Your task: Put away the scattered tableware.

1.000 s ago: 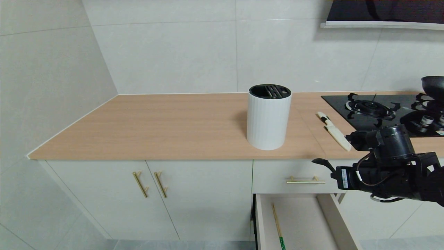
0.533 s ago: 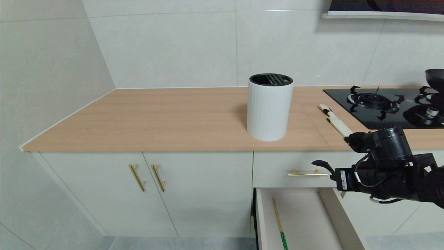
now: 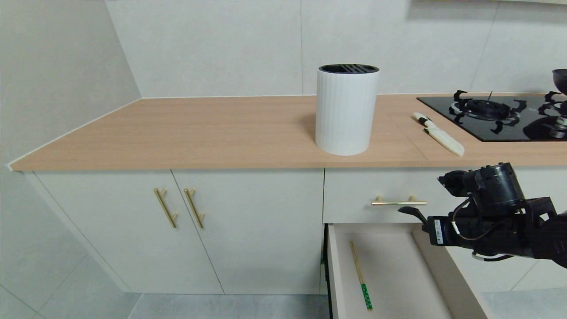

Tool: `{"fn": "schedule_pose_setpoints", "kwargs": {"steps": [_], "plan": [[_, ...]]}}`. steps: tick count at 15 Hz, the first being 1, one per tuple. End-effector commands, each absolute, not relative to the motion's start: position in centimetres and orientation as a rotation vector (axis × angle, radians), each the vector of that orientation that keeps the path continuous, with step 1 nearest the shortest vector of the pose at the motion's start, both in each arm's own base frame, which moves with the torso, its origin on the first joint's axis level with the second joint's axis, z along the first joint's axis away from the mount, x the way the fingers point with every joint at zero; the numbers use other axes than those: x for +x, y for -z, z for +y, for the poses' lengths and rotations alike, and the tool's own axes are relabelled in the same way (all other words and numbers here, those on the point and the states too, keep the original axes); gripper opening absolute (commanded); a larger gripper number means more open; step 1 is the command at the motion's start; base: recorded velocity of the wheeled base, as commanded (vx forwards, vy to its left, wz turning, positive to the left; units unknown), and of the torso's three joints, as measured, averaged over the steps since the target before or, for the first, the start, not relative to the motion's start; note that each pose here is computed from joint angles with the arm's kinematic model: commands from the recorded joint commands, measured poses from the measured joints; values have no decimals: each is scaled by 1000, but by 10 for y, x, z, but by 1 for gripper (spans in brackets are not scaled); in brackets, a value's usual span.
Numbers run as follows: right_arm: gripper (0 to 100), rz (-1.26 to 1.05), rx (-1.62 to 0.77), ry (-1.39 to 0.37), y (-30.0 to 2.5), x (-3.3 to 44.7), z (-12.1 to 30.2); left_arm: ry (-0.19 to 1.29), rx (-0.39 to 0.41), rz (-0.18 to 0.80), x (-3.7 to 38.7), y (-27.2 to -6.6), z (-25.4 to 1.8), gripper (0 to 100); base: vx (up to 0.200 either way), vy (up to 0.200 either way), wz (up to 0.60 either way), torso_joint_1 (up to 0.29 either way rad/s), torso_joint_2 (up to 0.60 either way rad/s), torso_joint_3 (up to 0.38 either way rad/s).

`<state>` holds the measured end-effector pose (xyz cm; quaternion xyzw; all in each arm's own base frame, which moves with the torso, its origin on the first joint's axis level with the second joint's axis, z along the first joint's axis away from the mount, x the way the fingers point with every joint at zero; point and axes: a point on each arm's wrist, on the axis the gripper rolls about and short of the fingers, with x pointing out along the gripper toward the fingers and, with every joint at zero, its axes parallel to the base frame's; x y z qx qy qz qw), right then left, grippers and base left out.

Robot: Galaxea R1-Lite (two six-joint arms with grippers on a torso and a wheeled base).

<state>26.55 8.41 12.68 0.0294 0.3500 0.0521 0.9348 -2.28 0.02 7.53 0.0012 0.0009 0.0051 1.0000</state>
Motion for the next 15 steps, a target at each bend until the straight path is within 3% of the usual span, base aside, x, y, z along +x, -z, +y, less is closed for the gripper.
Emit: {"fn": "schedule_pose_setpoints", "kwargs": {"steps": [1, 11, 15], "plan": [[0, 719, 61, -105, -126, 266, 84, -11, 2, 2, -23, -75, 0, 100, 0, 0, 0, -173, 471, 290], [0, 730, 56, -106, -123, 267, 85, -11, 3, 2, -23, -75, 0, 100, 0, 0, 0, -135, 455, 311], [0, 731, 56, -106, -122, 267, 85, -11, 3, 2, -23, -75, 0, 100, 0, 0, 0, -24, 102, 74]]}}
